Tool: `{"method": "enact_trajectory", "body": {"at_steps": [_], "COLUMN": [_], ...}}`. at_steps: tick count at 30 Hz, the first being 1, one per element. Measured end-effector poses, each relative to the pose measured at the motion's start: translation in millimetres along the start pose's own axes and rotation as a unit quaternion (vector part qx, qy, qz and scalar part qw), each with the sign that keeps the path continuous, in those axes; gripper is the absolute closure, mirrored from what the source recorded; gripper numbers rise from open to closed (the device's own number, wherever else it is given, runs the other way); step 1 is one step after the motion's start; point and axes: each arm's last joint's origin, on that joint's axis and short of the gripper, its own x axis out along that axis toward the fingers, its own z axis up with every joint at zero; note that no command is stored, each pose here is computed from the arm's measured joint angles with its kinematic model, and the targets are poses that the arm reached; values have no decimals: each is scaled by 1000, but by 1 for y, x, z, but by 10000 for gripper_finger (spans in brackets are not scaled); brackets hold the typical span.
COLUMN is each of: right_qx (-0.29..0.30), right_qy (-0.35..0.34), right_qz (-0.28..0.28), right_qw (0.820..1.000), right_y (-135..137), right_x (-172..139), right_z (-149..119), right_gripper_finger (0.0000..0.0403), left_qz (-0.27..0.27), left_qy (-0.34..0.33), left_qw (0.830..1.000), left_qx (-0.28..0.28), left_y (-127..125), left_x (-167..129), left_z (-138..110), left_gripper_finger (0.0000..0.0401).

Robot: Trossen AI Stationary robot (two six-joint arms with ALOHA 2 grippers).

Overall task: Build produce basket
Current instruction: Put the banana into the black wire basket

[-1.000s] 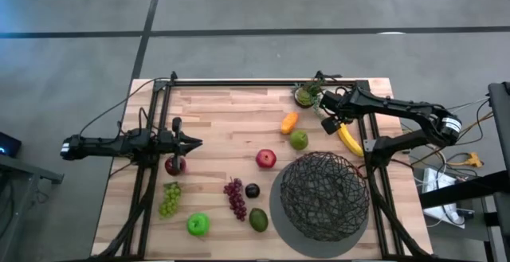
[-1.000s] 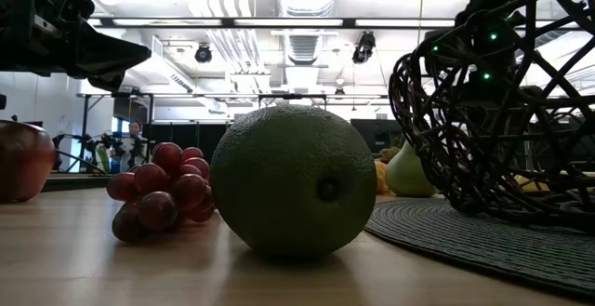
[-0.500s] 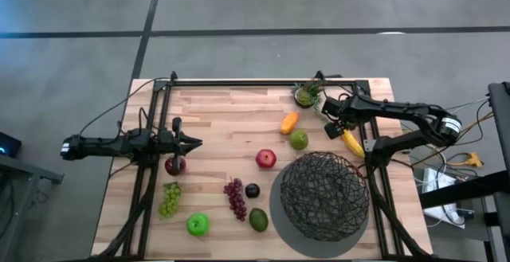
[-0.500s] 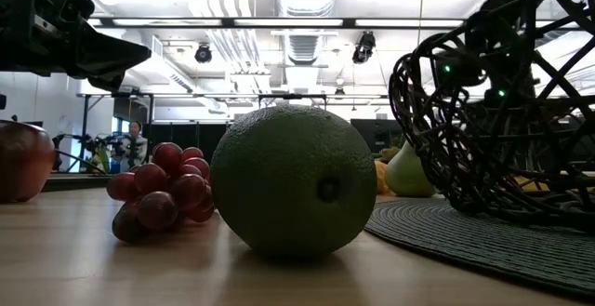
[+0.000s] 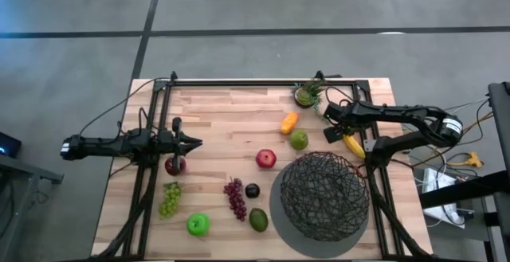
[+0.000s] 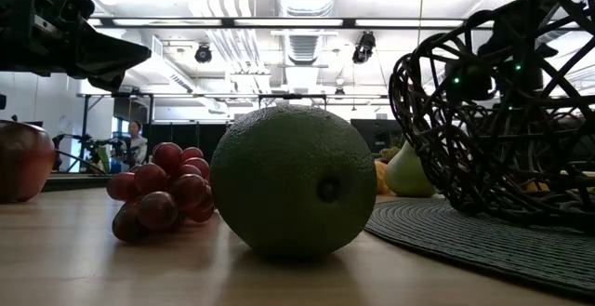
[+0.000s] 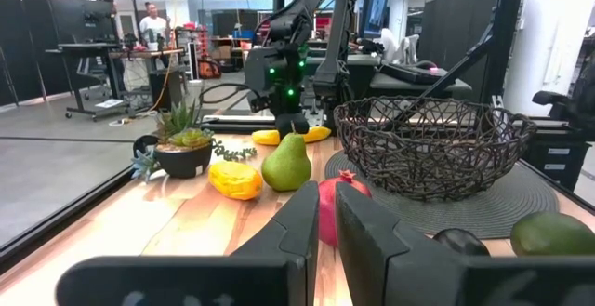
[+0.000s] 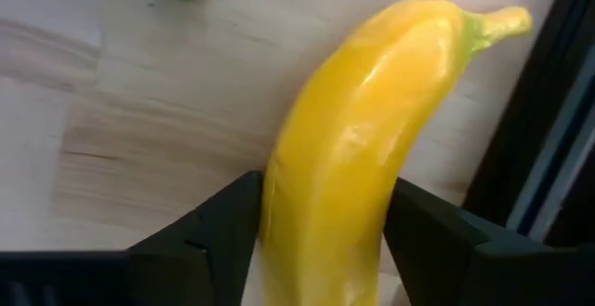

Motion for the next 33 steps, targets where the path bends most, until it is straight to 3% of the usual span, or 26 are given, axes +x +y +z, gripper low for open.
{"method": "enact_trajectory", "body": {"at_steps": [7,13,24,33], "right_qx": [5,12,-7,-115], "right_qy": [-9,-69,-192,-265], "right_qz": [11,50,136,245], "right_qw": [1000,996,972,926], "right_y": [1,5,9,41], "right_x": [-5,-35,-140,-223], "right_z": [3,18,37,9], "right_gripper_finger": [272,272,272,273], "left_qz": [0,0,0,0], "left_qy": [0,0,0,0], "left_qw": [1000,1000,1000,1000], "left_qx": [0,0,0,0], "left_y": [0,0,0,0], "left_x": [0,0,0,0], "left_z": [0,0,0,0], "left_gripper_finger": [379,379,379,379]}}
